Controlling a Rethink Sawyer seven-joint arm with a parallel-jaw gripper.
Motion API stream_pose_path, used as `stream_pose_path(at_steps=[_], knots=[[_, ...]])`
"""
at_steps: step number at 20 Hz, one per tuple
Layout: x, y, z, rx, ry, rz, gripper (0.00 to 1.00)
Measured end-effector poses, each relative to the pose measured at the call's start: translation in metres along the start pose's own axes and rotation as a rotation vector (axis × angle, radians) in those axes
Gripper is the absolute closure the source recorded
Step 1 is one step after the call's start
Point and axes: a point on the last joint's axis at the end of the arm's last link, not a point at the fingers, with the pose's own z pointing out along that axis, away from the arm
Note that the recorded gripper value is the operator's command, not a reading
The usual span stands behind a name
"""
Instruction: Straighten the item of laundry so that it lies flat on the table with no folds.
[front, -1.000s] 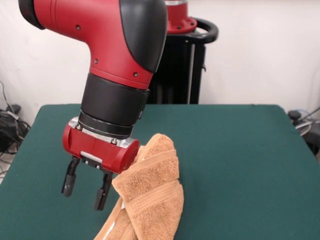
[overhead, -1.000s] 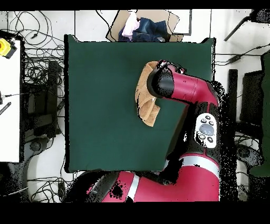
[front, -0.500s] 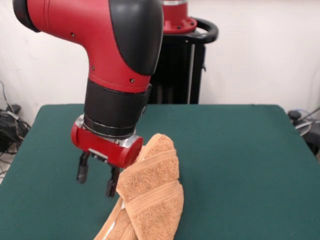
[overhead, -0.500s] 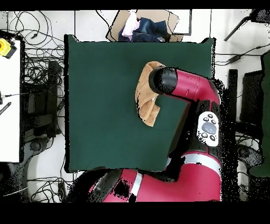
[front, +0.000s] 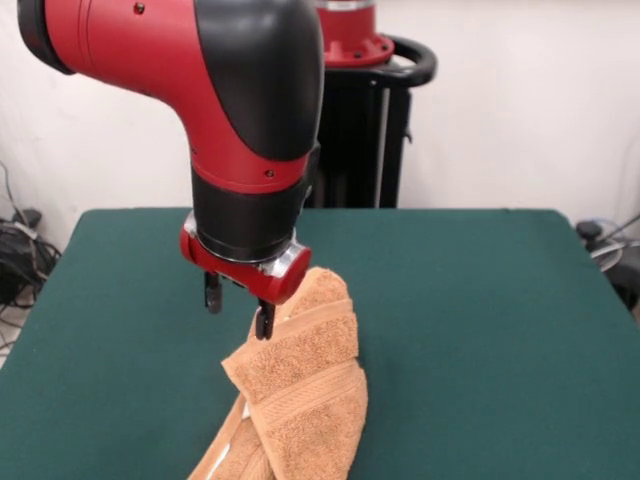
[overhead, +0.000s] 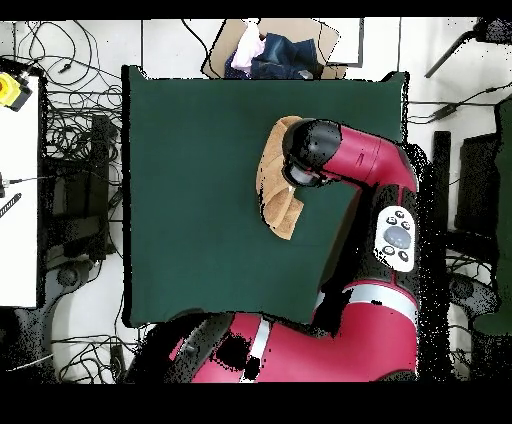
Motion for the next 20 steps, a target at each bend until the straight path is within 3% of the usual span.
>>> stream_pose_path(at_steps=[12, 20], knots=[[-0.005, 0.000, 0.004, -0.018, -0.011, 0.003, 0.00], [-0.033, 0.013, 0.025, -0.081, -0.147, 0.004, 0.00]])
